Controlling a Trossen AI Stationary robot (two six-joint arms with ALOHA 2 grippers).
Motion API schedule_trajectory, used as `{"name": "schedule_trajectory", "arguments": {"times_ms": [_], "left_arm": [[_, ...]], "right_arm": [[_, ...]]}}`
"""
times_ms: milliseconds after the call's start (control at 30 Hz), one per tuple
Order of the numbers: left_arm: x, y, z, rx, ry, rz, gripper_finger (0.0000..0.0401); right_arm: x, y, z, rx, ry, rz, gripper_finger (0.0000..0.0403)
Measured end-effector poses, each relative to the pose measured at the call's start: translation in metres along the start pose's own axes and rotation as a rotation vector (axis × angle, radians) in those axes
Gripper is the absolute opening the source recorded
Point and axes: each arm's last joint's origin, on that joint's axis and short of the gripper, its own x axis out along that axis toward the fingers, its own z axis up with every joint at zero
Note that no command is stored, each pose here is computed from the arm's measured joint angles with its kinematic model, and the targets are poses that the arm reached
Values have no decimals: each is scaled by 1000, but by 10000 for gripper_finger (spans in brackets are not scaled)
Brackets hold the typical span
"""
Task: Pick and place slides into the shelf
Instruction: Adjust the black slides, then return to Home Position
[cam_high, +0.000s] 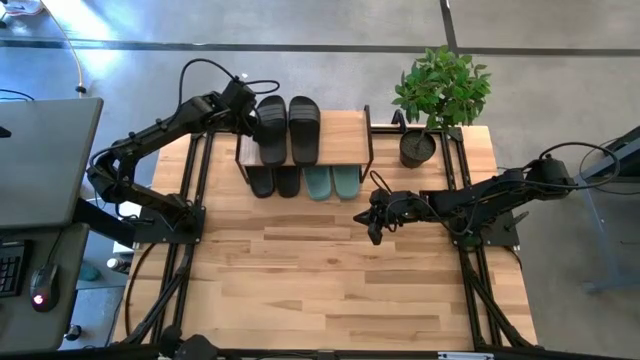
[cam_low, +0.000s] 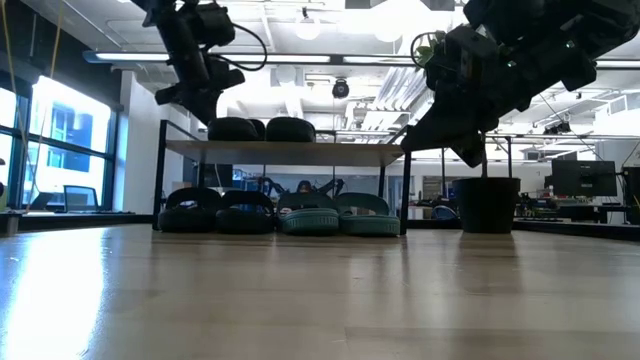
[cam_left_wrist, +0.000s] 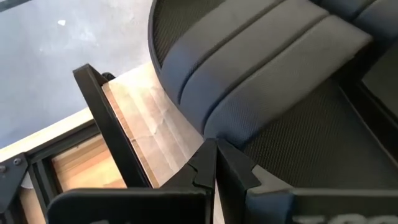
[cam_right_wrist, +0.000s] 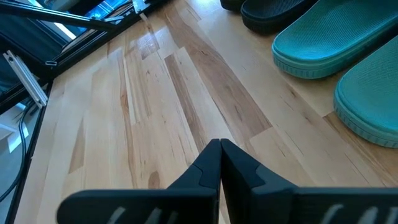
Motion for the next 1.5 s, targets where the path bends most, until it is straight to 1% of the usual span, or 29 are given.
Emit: {"name": "schedule_trajectory", "arguments": {"times_ms": [267, 367, 467, 533, 600, 700, 800, 933, 1033, 1133, 1233, 1300, 1400, 1500], "left_arm": [[-4, 1, -1, 0, 1, -10, 0], [-16, 2, -3, -5, -32, -33, 0], [-34, 5, -5, -20, -81, -81, 1], [-48, 6, -8, -28, -111, -139, 1], [-62, 7, -12, -36, -132, -230, 1], [-83, 6, -17, -23, -173, -404, 1], [-106, -3, -22, 24, -250, -574, 1], [-141, -17, -27, 93, -408, -801, 1], [-166, -28, -28, 145, -533, -983, 1], [-187, -36, -31, 197, -639, -1118, 1], [-197, -40, -37, 234, -669, -1178, 1], [-202, -41, -42, 265, -682, -1189, 1], [-214, -39, -52, 307, -728, -1193, 1], [-226, -32, -66, 337, -787, -1174, 1]], "right_arm": [[0, 0, 0, 0, 0, 0, 0], [0, 0, 0, -4, 0, 0, 0], [0, 0, 0, -6, -1, 1, 0], [0, 0, 1, -11, -5, 3, 0], [0, 1, 1, -13, -14, 9, 0], [-6, 3, 8, -17, -51, 28, 0], [-18, 8, 25, -30, -111, 59, 0], [-48, 21, 62, -98, -198, 110, 0], [-86, 34, 99, -196, -216, 126, 0], [-133, 50, 133, -288, -245, 98, 0], [-178, 63, 158, -344, -308, 50, 0], [-204, 68, 164, -363, -353, 34, 0], [-232, 71, 159, -363, -434, 33, 0], [-242, 65, 140, -326, -479, 39, 0]]}}
